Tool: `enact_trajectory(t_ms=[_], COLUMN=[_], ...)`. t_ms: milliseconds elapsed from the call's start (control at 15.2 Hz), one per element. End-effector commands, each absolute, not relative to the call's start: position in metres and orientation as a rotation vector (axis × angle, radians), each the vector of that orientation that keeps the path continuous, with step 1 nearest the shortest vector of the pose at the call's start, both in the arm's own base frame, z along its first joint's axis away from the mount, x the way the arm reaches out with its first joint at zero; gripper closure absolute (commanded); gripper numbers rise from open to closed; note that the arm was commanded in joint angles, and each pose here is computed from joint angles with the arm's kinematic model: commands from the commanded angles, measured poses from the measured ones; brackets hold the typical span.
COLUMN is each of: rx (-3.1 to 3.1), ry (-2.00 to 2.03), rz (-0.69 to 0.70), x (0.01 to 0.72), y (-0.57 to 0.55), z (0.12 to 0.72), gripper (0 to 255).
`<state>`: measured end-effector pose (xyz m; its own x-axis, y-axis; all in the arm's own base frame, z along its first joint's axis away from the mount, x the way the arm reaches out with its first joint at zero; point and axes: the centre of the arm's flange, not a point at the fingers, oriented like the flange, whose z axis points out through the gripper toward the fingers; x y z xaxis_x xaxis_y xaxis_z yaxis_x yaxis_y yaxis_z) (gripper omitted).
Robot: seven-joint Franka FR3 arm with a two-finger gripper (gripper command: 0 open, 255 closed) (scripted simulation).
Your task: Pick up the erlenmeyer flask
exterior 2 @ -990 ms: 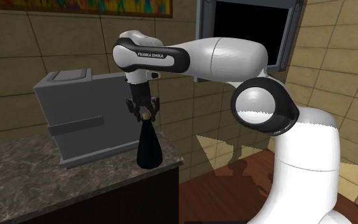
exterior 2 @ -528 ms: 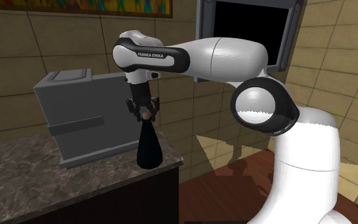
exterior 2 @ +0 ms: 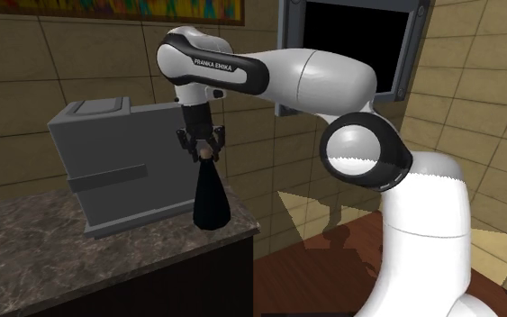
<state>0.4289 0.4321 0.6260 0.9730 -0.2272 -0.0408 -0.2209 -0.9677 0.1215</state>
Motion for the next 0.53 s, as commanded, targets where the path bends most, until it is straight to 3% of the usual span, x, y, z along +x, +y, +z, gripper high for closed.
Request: enact_trajectory(t_ms=[0,462], rx=[3.005,3.005], ry=[-0.343,-0.343], rz=[-0.081,-0.081], x=[0.428,0.428], y=[0.431,0.431], z=[0.637,0.67], gripper=[255,255])
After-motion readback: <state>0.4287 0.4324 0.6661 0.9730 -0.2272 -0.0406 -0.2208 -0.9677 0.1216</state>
